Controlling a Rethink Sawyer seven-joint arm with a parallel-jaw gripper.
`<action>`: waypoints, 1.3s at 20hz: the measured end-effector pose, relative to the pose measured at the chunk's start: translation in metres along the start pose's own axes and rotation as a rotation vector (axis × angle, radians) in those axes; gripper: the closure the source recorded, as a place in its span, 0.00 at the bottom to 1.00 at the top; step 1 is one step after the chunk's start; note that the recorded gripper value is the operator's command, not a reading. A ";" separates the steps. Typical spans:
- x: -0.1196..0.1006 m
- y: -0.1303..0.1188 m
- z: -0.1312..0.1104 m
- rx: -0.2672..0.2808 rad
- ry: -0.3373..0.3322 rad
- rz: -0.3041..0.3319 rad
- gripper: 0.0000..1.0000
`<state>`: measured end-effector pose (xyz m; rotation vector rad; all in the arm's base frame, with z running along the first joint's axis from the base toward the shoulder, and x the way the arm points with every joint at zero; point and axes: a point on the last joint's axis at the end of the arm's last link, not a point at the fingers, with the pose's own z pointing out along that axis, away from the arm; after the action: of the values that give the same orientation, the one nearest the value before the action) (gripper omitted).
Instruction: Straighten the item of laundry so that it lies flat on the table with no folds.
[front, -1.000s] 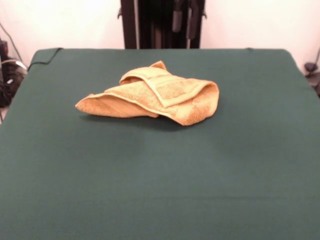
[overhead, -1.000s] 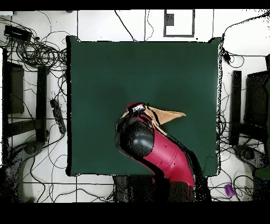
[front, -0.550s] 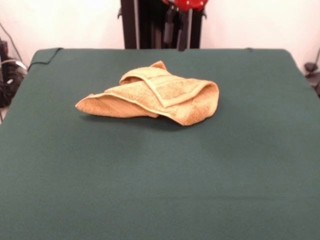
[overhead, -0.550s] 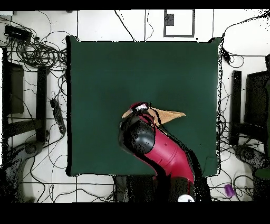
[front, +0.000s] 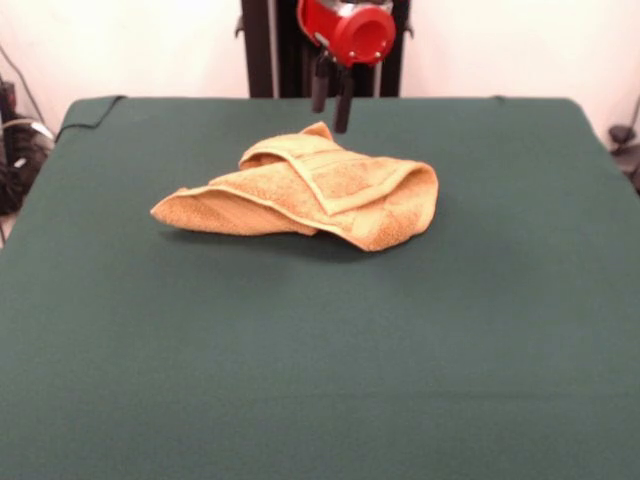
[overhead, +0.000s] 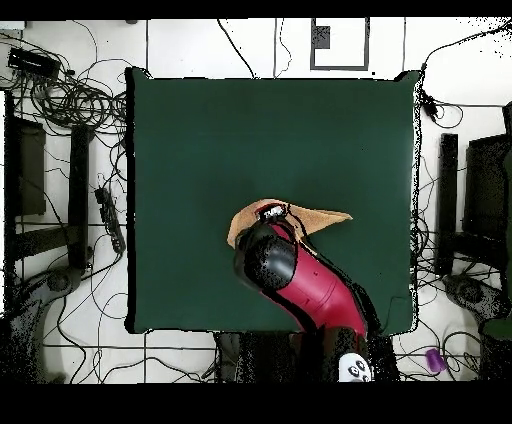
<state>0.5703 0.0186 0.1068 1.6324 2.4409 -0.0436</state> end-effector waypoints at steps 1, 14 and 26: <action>0.000 -0.001 0.000 0.001 0.000 -0.002 0.00; -0.004 -0.040 0.016 0.037 -0.035 -0.049 0.00; 0.016 -0.072 0.085 0.078 -0.110 -0.108 0.00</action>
<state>0.5112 -0.0064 0.0141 1.4852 2.4689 -0.2418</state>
